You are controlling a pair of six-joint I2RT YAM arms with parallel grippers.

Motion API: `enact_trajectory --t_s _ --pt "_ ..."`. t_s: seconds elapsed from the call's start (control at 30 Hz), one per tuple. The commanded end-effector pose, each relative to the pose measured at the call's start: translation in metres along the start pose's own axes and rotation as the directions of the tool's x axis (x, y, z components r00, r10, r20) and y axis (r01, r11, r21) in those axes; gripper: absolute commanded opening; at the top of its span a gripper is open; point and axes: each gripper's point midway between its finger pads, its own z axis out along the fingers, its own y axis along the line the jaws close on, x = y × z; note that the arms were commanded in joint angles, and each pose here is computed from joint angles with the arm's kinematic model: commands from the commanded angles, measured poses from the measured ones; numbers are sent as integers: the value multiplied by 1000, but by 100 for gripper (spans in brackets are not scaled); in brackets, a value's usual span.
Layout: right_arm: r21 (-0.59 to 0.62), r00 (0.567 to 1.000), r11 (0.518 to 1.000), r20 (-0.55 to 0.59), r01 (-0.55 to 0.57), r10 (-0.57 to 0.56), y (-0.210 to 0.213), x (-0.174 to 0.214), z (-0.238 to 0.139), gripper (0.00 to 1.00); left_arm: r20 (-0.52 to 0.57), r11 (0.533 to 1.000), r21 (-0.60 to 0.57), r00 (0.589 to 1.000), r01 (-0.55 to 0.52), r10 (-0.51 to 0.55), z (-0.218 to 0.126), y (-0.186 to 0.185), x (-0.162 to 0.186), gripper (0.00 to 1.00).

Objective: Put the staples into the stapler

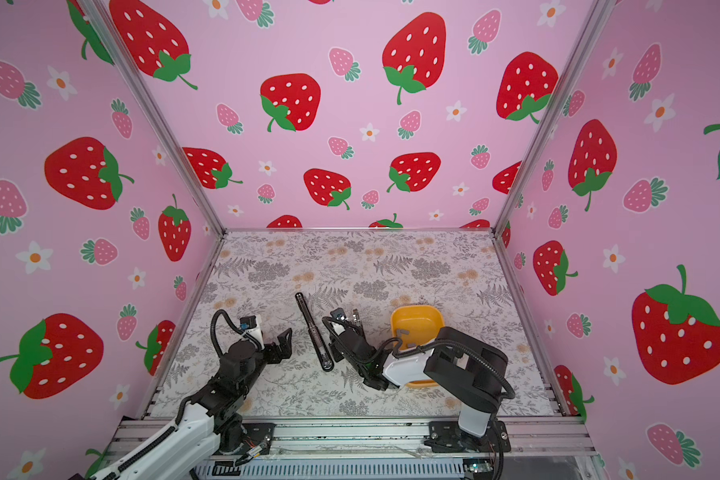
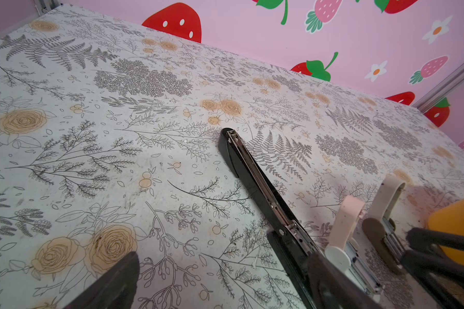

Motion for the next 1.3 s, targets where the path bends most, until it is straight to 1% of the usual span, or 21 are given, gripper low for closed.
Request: enact_trajectory --t_s 0.0,0.13,0.2,0.27,0.33,0.4,0.47,0.57,0.63,0.7,0.83,0.93,1.13,1.27 --pt "49 1000 999 -28 6 -4 -8 4 5 32 53 1000 13 998 21 -22 -1 -6 -21 99" --pt "62 997 998 -71 3 1 -9 16 17 29 52 1000 14 998 20 -20 -1 -7 -21 99" --pt "66 997 998 -73 -2 7 -11 12 14 28 51 1000 13 999 18 -19 -1 -6 -21 99" --pt "94 998 996 -68 3 4 -18 0 3 27 51 1000 14 999 18 -19 -1 -7 -20 99" --pt "167 999 986 -46 3 5 -35 -19 -17 27 50 1000 16 999 17 -18 -1 -7 -20 99" --pt "275 1000 961 -12 -15 19 -62 -37 -46 27 51 1000 17 999 18 -19 -1 -7 -21 99" --pt "358 998 931 31 -67 60 -90 -52 -80 26 49 1000 13 999 19 -19 -1 -6 -20 99" --pt "397 990 907 63 -140 126 -123 -55 -119 27 51 1000 13 999 18 -19 -1 -6 -20 99" --pt "443 981 876 73 -191 178 -146 -47 -140 27 50 1000 14 999 18 -18 -1 -7 -21 99" --pt "471 973 852 69 -227 221 -165 -34 -152 27 50 1000 13 999 18 -18 -1 -7 -21 99" --pt "509 956 823 0 -253 293 -192 -1 -150 26 47 1000 8 999 19 -19 -1 -6 -21 99" --pt "529 941 806 -37 -268 337 -203 18 -144 26 52 1000 9 998 21 -21 -1 -6 -21 99" --pt "498 896 815 -148 -298 418 -207 54 -116 25 58 1000 -11 998 30 -29 -2 -2 -21 99" --pt "464 880 827 -179 -318 439 -209 65 -101 25 54 999 -19 998 29 -28 -1 -1 -22 99"
